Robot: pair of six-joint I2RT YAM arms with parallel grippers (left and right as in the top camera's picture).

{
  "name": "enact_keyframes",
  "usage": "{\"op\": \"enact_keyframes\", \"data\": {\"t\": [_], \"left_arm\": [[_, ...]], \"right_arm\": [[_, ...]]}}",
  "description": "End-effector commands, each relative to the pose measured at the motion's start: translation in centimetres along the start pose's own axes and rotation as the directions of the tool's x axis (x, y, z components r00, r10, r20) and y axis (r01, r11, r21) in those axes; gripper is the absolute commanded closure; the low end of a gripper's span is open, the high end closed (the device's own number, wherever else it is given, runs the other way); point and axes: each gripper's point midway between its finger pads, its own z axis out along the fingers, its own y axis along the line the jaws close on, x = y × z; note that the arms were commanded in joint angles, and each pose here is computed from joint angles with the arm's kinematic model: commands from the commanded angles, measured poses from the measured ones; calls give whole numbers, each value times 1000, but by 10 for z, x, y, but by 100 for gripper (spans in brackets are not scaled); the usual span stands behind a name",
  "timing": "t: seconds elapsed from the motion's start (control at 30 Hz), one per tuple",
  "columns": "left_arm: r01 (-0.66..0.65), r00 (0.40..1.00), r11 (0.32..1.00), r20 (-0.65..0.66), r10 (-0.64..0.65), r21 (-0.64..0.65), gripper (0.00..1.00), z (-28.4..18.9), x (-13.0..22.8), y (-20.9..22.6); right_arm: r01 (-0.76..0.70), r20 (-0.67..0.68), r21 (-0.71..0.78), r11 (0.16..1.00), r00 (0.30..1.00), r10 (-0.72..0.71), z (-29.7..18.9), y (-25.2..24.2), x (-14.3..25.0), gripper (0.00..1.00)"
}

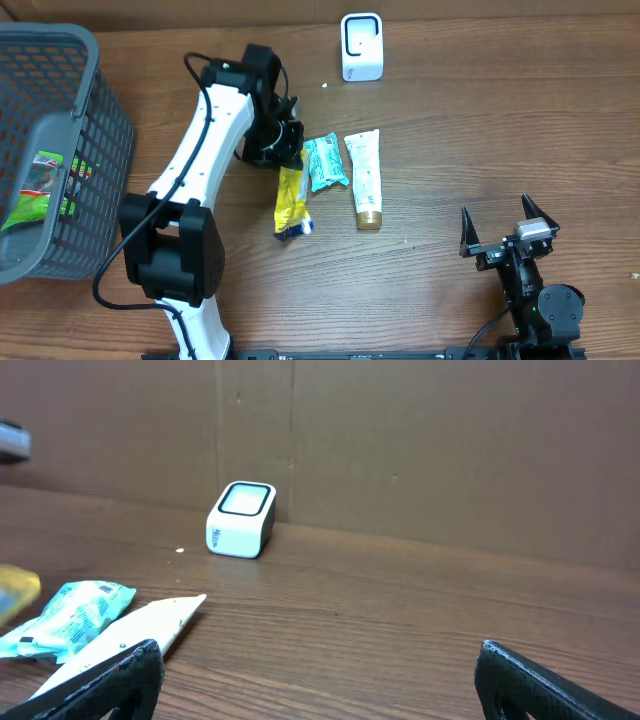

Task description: Scan the item barcode

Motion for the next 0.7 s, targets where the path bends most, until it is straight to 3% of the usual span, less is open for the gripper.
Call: {"op": "enact_keyframes", "data": {"t": [0.0,0.07,0.13,0.3,0.43,0.67], "left_arm": [[5,1000,1000,-6,-5,-31,42,4,5,11],[20,1000,995,3,-19,-93,12,0,3,26],[50,999,989,17,-48,-140,1,-12,1,41],[109,990,978,112,-90,-175,0,-60,-15,61],[127,959,979,270,-81,-158,0,-128,-33,57],[178,801,977,594,-73,-120,0,-263,-28,46]], "right_arm": [[-2,6,-10,1000,1000,2,0,2,1,0],[-2,6,-10,1000,1000,2,0,2,1,0],[-2,6,-10,1000,1000,2,0,2,1,0],[-2,6,-10,1000,1000,2,0,2,1,0],[-2,6,-10,1000,1000,2,0,2,1,0],[-2,6,-10,1000,1000,2,0,2,1,0]]}}
